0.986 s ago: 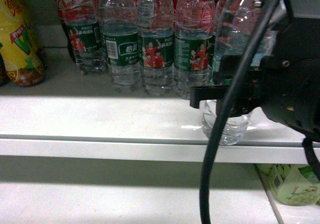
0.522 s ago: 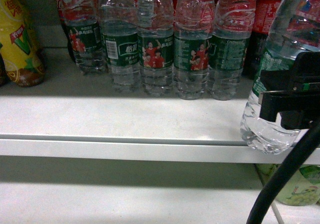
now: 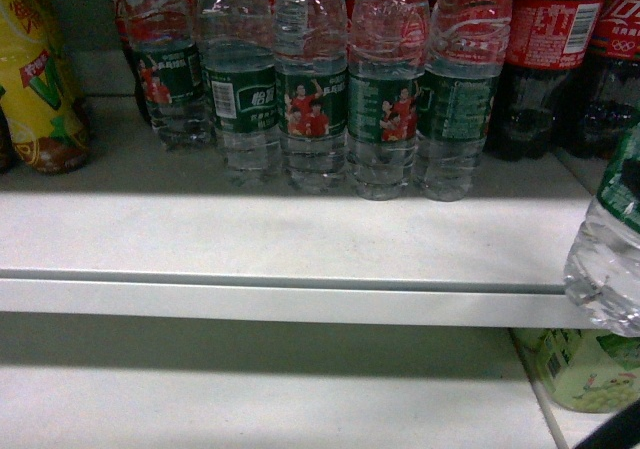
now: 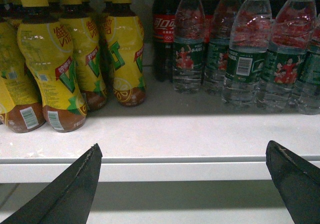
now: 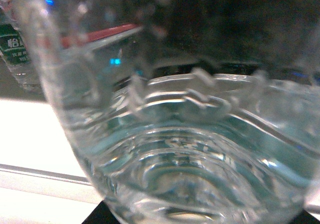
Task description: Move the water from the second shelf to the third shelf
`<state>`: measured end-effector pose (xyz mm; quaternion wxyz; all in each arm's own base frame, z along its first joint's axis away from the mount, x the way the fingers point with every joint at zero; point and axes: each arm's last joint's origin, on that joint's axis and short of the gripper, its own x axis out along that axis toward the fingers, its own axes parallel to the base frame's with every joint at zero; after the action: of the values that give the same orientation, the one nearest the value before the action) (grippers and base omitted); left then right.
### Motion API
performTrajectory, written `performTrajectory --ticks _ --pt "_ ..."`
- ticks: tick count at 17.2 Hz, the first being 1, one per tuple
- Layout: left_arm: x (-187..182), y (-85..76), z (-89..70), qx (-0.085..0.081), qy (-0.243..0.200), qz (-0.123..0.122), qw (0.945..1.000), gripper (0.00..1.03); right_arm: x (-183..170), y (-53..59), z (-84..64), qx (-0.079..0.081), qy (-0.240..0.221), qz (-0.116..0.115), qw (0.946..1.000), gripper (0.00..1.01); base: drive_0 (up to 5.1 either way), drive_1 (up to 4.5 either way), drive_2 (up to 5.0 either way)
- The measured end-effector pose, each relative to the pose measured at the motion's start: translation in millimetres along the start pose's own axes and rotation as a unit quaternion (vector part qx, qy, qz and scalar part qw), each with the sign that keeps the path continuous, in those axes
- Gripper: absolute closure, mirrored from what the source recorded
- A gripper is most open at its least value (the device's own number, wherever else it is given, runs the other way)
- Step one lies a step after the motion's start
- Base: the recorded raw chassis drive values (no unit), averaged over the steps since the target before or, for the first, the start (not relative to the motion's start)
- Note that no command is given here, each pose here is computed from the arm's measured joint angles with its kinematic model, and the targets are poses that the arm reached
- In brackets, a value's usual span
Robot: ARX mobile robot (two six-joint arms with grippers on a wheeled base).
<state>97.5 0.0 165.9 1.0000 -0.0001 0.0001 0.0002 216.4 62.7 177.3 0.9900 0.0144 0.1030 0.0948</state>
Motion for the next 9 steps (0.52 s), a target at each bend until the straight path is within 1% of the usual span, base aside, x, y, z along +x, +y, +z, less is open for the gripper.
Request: performTrajectory --ticks 1,3,4,7,9 --pt "0 0.0 0.0 0.000 0.000 0.000 1.0000 0.05 -7 -4.4 0.9 0.002 -0.003 -0.005 1.0000 0.61 0.0 0.00 0.0" --pt "0 0.0 0.0 0.000 0.000 0.000 1.0000 0.05 -21 -11.5 -1.4 0.004 0.000 -0.007 1.0000 0.61 0.0 0.00 0.0" --pt "0 0.0 0.0 0.000 0.000 0.000 1.0000 0.05 -35 -19.6 -3.0 0.006 0.001 -0.007 1.0000 0.61 0.0 0.00 0.0" --pt "0 0.0 0.0 0.000 0.000 0.000 1.0000 0.05 -49 -28.0 0.3 0.010 -0.008 -0.012 0.9998 0.61 0.0 0.00 0.0" --pt "0 0.0 0.0 0.000 0.000 0.000 1.0000 0.05 -54 -30.9 2.8 0.012 -0.014 -0.016 0.9997 0.61 0.0 0.00 0.0"
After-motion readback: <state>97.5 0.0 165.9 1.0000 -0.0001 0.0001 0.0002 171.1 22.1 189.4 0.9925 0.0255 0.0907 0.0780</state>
